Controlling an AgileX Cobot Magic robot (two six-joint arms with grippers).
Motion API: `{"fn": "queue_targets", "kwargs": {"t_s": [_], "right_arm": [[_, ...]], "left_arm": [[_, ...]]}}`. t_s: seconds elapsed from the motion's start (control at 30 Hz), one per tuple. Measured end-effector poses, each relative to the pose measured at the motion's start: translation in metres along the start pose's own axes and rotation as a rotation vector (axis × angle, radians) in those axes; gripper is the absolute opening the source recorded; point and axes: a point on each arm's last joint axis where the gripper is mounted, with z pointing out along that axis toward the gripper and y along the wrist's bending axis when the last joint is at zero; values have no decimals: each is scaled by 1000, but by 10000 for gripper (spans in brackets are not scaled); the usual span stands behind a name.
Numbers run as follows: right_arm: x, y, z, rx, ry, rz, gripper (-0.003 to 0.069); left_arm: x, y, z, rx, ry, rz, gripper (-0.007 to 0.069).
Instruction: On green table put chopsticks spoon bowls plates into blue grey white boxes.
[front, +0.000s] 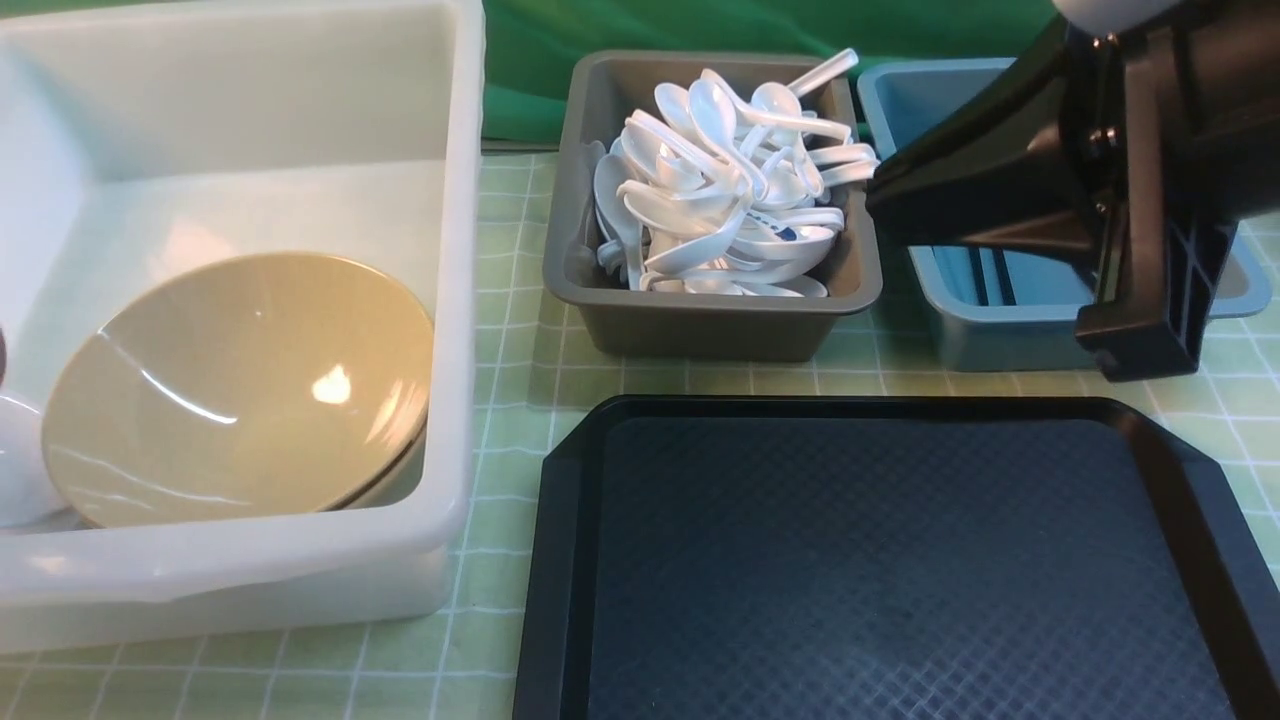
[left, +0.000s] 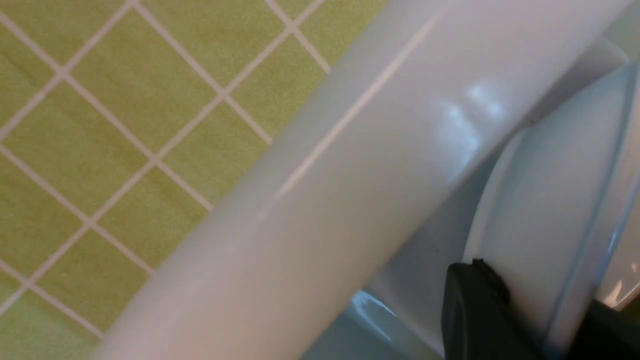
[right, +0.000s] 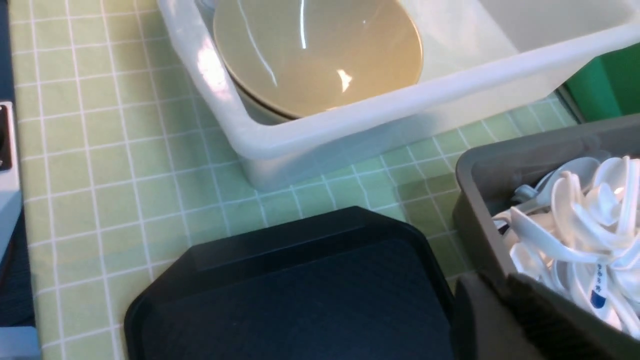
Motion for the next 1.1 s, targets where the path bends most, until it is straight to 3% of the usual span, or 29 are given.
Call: {"fn": "queue_targets", "kwargs": {"t_s": [0.3, 0.4, 0.57, 0.9, 1.0, 1.1], "right_arm": [[1, 1, 0, -7, 8, 0, 78], [2, 2, 0, -18, 20, 1, 83], [3, 2, 1, -24, 28, 1, 90], [3, 2, 1, -22, 32, 28, 101], [4, 1, 1, -6, 40, 21, 103], [6, -10, 0, 109, 58, 77, 108]], "left_arm": [[0, -1, 0, -4, 1, -47, 321], [2, 0, 0, -10, 21, -51, 453], [3, 0, 0, -12, 26, -56, 571], [-8, -2, -30, -59, 14, -13, 594], [-7, -16, -42, 14, -14, 35, 591], [15, -69, -66, 217, -55, 269, 568]]}}
